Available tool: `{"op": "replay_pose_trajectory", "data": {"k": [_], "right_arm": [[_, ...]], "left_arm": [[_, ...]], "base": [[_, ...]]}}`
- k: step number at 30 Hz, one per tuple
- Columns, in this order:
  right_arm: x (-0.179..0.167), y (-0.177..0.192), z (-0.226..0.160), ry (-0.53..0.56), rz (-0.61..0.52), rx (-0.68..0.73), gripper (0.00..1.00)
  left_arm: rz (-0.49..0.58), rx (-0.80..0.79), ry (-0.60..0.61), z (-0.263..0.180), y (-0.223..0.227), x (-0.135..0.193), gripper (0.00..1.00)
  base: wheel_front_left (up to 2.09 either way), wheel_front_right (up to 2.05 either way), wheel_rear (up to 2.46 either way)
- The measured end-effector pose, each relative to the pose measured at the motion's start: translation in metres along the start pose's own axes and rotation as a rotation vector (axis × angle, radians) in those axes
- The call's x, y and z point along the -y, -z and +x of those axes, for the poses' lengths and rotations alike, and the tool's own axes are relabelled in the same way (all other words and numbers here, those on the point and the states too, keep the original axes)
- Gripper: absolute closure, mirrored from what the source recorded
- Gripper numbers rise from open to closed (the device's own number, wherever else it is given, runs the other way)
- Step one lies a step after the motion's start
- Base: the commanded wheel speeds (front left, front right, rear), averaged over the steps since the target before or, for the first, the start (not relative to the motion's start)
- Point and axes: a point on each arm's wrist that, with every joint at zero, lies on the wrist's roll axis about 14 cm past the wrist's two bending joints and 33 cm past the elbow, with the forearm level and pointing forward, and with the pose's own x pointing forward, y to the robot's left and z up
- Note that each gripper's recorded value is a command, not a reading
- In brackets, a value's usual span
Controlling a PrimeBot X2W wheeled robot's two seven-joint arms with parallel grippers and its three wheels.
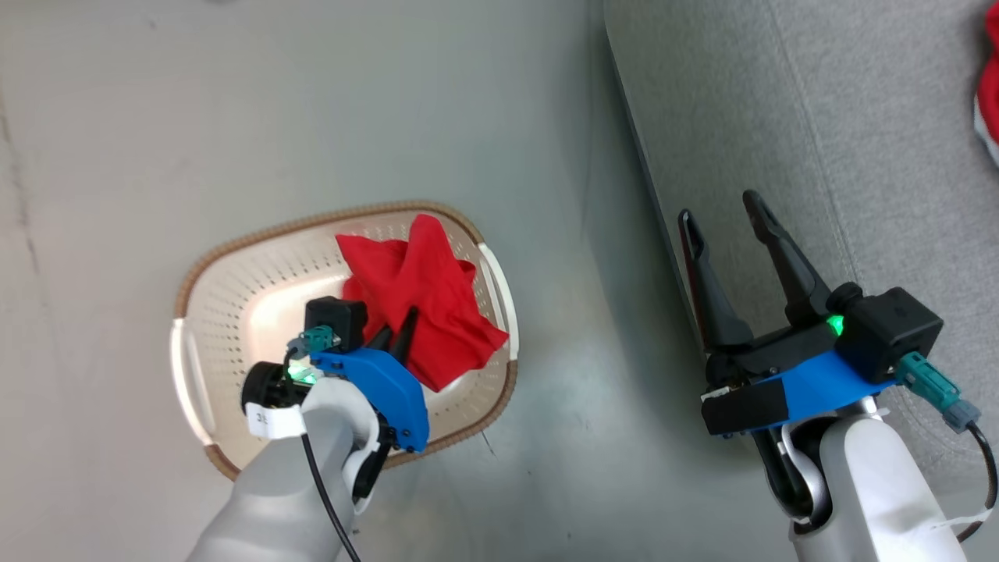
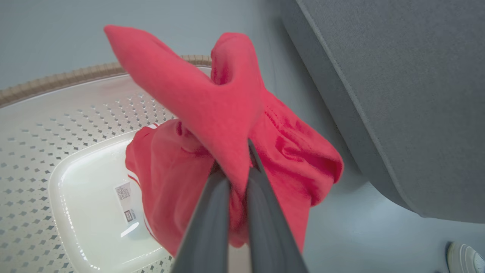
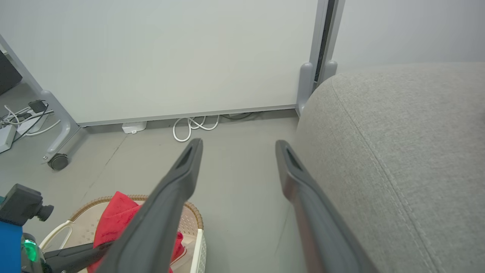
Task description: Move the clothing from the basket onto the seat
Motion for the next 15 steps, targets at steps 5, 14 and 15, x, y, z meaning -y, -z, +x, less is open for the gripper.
{"op": "replay_pose_trajectory", "data": {"k": [5, 14, 15], "right_arm": [[-0.011, -0.020, -0.015, -0.022, 0.009, 0.030, 0.00], [-0.022, -0.047, -0.046, -0.037, 0.016, 0.073, 0.00], [-0.025, -0.050, -0.049, -0.044, 0.016, 0.080, 0.00]], "left_arm": [[0.042, 0.104, 0.029, -0.026, -0.032, 0.023, 1.00], [0.148, 0.304, 0.074, -0.081, -0.091, 0.062, 1.00], [0.158, 0.334, 0.080, -0.087, -0.100, 0.066, 1.00]], "base": [[0.00, 0.00, 0.00], [0.00, 0.00, 0.00], [0.00, 0.00, 0.00]]}}
